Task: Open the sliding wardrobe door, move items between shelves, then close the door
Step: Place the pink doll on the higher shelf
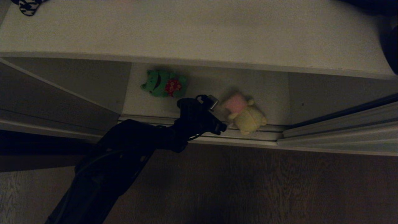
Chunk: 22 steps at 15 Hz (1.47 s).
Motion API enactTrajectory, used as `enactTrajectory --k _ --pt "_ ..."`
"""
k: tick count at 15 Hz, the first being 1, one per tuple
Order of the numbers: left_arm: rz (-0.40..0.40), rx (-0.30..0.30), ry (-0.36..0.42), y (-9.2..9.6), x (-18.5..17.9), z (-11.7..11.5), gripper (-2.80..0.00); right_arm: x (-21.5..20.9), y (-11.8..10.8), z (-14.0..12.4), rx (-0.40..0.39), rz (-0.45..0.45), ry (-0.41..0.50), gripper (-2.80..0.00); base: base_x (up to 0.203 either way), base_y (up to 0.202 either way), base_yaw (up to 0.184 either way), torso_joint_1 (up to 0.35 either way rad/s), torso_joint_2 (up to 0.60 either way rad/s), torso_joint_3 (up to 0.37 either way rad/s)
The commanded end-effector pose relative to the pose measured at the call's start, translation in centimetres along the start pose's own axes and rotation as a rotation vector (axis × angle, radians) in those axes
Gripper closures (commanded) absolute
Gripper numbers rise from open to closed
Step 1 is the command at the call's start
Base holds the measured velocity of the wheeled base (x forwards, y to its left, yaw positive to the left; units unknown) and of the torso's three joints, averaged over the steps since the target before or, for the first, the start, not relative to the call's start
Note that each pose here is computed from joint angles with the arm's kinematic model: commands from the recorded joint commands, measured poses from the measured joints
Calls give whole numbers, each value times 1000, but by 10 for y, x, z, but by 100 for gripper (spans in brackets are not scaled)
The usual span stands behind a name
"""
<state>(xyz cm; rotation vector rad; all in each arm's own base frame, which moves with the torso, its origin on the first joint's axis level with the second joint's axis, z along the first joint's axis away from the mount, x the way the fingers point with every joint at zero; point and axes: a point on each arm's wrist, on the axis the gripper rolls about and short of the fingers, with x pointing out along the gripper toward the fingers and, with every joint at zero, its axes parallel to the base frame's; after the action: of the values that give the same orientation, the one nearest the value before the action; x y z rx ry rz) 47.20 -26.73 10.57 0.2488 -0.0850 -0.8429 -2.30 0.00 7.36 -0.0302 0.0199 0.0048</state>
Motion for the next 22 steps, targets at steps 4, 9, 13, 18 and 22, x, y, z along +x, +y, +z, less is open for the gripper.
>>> enactTrajectory --k 4,9,13,18,22 --pt "-95 8 -17 -3 1 -4 -280 0 0 0 0 2 1 0 0 0 0 0 0 0" --pt "-153 -10 25 -7 2 -15 -280 0 0 0 0 2 0 0 0 0 0 0 0 0" --pt "-165 -7 29 -13 5 -21 -280 0 0 0 0 2 0 0 0 0 0 0 0 0" --pt "-151 5 1 -14 7 -24 -280 0 0 0 0 2 0 0 0 0 0 0 0 0" --pt "-150 -15 4 -12 6 -23 0 0 0 0 0 2 0 0 0 0 0 0 0 0"
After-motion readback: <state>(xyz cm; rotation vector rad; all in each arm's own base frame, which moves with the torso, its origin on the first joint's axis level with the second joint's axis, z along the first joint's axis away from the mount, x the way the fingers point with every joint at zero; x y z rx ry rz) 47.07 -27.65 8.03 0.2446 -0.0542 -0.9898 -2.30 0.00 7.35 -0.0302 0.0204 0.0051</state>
